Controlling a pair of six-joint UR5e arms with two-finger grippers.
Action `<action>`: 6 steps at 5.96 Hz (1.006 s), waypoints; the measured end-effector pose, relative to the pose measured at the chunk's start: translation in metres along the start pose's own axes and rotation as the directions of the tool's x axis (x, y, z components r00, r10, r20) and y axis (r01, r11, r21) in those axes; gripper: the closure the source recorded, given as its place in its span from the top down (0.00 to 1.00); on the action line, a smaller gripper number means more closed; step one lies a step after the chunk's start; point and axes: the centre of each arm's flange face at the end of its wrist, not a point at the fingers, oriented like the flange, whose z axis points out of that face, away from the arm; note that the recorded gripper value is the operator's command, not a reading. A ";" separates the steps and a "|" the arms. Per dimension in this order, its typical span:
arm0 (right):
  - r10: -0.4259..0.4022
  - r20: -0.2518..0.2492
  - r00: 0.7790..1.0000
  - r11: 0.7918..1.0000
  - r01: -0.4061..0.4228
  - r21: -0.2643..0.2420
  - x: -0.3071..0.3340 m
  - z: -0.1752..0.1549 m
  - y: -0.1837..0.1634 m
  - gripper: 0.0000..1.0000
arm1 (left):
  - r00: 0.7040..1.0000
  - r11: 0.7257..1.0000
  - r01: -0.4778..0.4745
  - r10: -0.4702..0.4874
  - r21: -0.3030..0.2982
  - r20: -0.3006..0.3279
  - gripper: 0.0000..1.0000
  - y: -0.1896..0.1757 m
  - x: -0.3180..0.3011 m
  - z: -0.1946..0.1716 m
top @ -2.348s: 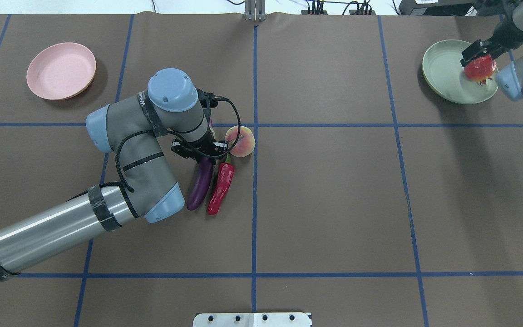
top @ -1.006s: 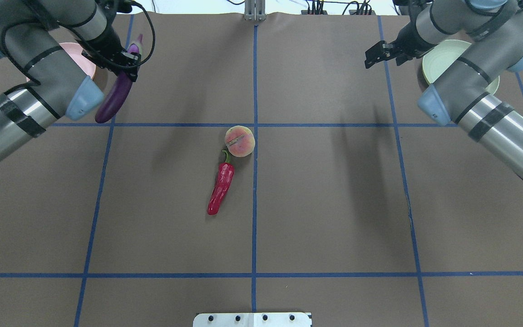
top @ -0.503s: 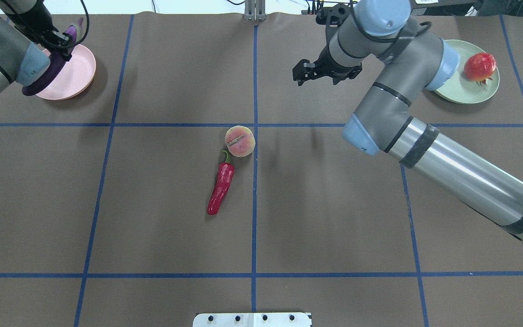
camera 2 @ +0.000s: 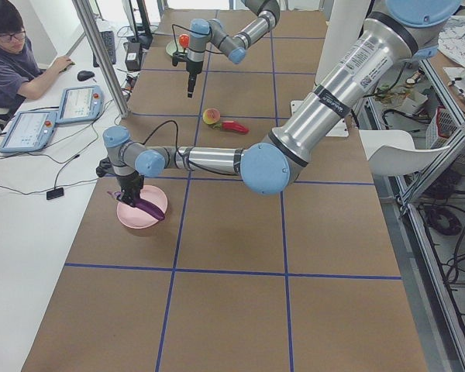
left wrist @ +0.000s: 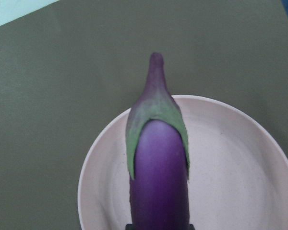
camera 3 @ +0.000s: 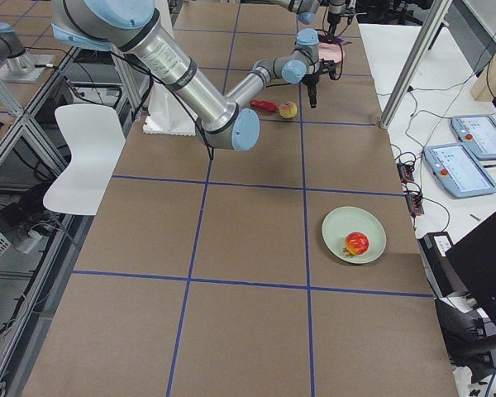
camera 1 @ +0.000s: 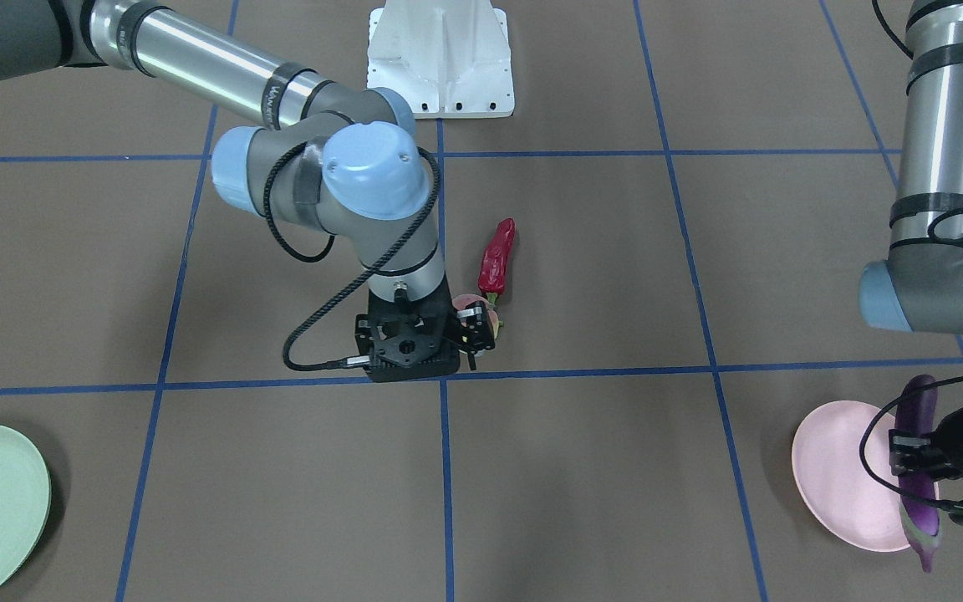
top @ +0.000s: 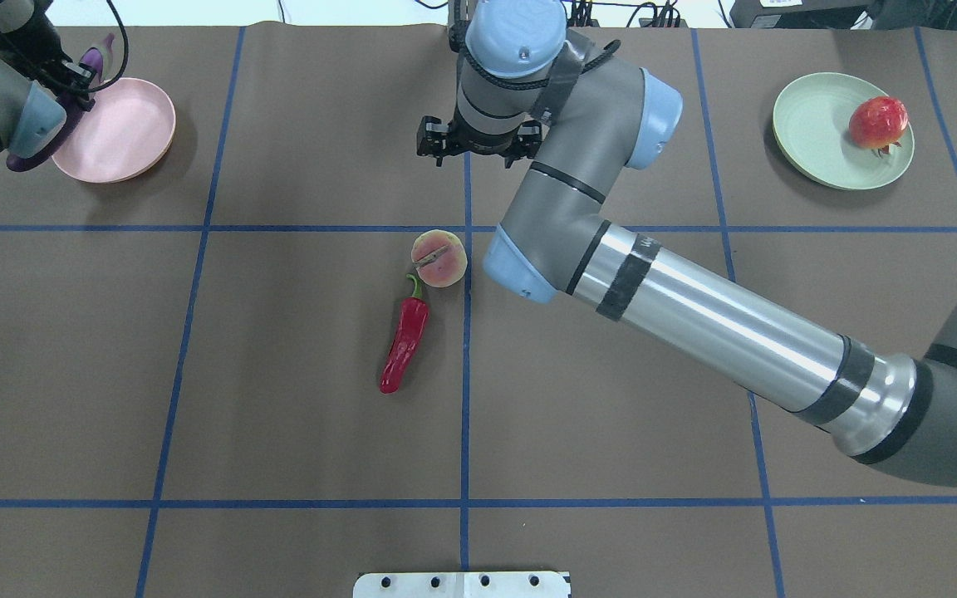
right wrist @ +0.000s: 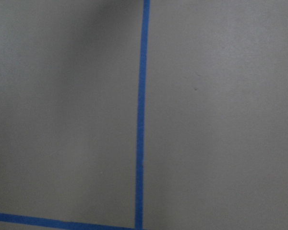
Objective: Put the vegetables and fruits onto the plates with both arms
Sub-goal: 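Grasp the yellow-red peach with the right gripper and lift it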
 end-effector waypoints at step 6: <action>-0.063 -0.161 0.985 0.991 0.043 -0.126 -0.042 0.059 0.099 0.85 | 0.990 0.997 0.057 -0.051 0.047 -0.131 1.00 -0.012 0.025 -0.024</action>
